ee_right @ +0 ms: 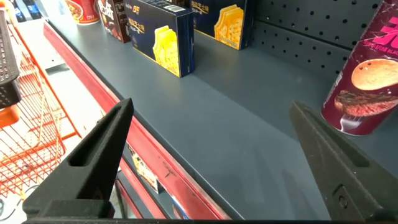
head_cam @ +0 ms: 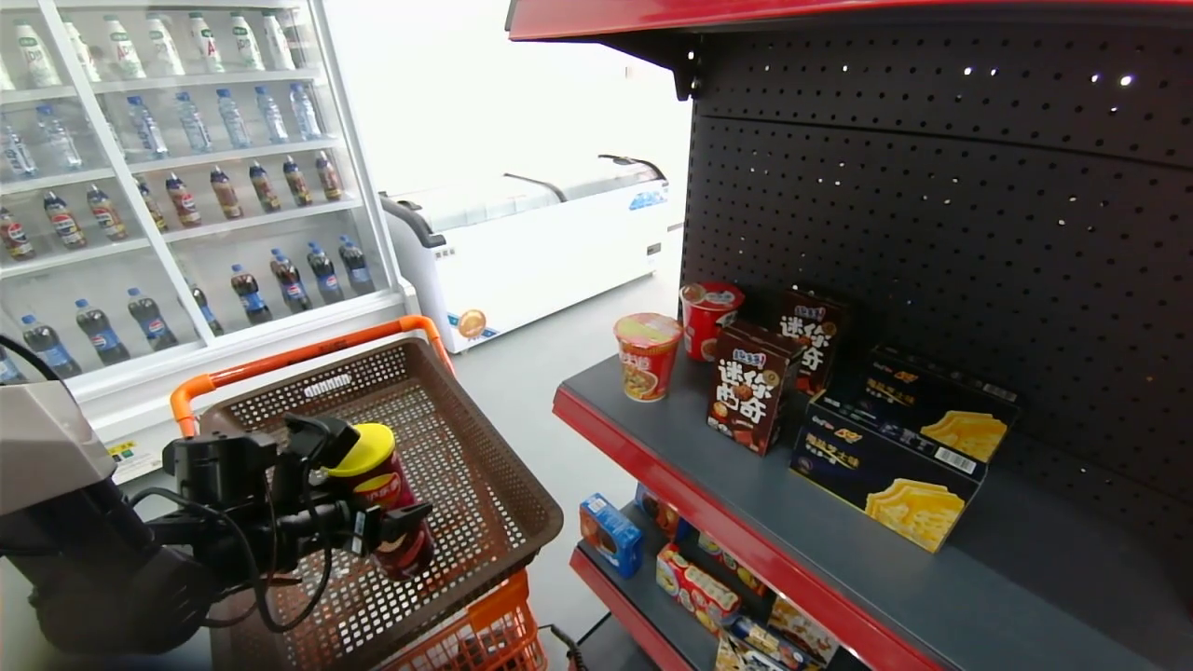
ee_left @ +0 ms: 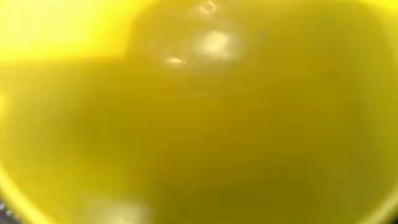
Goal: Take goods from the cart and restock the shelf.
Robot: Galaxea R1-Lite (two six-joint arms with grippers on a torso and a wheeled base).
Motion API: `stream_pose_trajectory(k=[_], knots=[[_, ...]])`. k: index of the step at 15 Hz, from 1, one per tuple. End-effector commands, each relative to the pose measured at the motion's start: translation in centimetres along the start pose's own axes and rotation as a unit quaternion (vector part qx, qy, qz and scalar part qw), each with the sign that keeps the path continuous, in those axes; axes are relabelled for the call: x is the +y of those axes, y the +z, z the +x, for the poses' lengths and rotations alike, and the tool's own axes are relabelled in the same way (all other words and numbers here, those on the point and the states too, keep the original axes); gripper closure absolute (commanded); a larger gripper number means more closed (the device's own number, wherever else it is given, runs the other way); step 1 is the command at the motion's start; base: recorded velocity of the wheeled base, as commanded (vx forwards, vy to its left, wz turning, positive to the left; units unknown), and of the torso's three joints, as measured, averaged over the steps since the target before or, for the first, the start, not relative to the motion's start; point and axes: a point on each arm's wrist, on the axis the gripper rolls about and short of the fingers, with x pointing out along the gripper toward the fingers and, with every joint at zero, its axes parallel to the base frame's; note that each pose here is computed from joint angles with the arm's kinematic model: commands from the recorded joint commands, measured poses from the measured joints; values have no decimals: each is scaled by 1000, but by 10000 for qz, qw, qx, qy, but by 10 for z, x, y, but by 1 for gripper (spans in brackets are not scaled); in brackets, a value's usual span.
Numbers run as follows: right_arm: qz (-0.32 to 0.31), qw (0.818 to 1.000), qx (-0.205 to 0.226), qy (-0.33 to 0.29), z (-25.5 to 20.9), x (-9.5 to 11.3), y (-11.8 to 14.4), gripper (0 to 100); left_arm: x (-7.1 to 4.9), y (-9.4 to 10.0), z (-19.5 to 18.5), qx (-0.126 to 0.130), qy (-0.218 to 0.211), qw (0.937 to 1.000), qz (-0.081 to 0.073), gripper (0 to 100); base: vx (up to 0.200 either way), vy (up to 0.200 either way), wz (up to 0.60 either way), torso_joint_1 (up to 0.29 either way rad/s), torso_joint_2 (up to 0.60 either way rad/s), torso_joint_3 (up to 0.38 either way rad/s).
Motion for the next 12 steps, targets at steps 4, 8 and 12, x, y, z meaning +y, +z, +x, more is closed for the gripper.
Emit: stream_pose_trajectory(k=[4, 8, 12], knots=[[0, 10000, 10, 0, 0, 0, 0, 0, 17, -3, 14, -167, -459, 9980, 391, 0, 0, 0, 0, 0, 0, 0], [0, 10000, 10, 0, 0, 0, 0, 0, 18, -4, 17, -174, -457, 9980, 394, 0, 0, 0, 0, 0, 0, 0], [0, 10000, 10, 0, 0, 0, 0, 0, 18, -4, 15, -133, -358, 9986, 353, 100, 0, 0, 0, 0, 0, 0]])
